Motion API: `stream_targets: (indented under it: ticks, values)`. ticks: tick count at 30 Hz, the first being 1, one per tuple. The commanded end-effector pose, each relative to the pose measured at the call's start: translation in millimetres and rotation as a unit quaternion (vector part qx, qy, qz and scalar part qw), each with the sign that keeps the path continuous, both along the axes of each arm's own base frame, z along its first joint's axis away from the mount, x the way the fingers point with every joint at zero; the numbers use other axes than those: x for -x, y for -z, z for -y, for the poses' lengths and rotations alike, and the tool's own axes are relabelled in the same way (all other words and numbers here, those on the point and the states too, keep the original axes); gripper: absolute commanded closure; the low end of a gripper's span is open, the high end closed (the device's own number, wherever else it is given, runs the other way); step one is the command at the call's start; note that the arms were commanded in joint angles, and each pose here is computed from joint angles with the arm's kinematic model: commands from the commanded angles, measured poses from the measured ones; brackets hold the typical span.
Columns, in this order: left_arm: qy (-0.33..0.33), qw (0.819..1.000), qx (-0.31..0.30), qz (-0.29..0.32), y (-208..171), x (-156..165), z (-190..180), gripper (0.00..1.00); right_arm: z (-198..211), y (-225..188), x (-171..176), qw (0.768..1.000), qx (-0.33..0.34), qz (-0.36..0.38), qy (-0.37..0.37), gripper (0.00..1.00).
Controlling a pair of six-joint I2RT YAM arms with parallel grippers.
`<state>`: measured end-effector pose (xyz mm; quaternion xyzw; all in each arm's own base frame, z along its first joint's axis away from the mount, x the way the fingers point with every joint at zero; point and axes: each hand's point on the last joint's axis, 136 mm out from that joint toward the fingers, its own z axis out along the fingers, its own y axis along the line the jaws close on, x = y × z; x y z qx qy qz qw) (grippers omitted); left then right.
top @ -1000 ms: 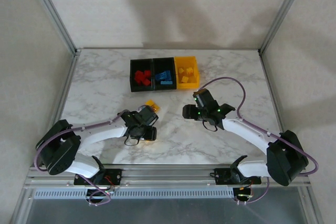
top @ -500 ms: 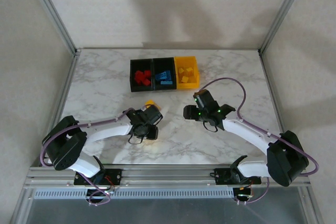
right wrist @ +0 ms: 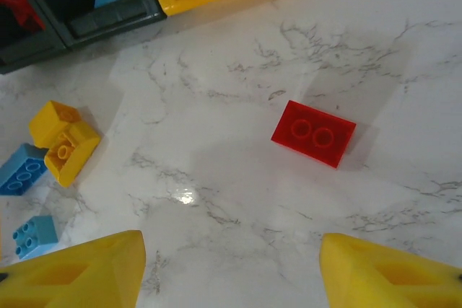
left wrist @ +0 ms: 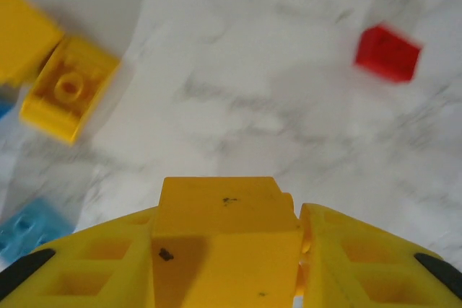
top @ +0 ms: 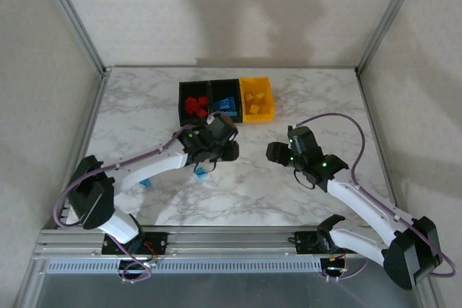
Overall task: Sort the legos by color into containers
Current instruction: Pick up the lego from the middle-left of the table, then place the lego in the container.
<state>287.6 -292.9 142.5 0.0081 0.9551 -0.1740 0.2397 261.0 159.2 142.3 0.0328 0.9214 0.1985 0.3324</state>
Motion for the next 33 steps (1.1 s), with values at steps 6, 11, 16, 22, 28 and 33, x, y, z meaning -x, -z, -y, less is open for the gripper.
stream_targets:
  ticks: [6, 11, 16, 22, 28, 33]
  values:
    - [-0.012, 0.998, -0.012, 0.052, -20.7, -81.0, 43.1, 0.68, 15.1, 12.6, 17.8, 0.999, -0.030, -0.021, 0.038, 0.35]
    - [-0.026, 0.997, -0.016, 0.066, -19.1, -129.4, 63.9, 0.68, 23.2, 15.9, 25.6, 0.997, -0.039, -0.022, 0.056, 0.35]
    - [-0.032, 0.996, -0.018, 0.083, -14.3, -169.1, 88.1, 0.68, 29.0, 18.9, 32.0, 0.997, -0.039, -0.027, 0.066, 0.35]
    - [-0.055, 0.995, -0.020, 0.086, 8.8, -203.3, 103.1, 0.68, 34.7, 15.9, 36.9, 0.996, -0.040, -0.027, 0.076, 0.35]
    - [-0.076, 0.992, 0.003, 0.100, 23.8, -221.8, 108.6, 0.65, 38.9, 16.1, 42.3, 0.995, -0.048, -0.029, 0.086, 0.35]
    - [-0.084, 0.990, 0.007, 0.112, 27.7, -232.7, 109.9, 0.64, 42.2, 17.4, 45.5, 0.994, -0.049, -0.032, 0.093, 0.36]
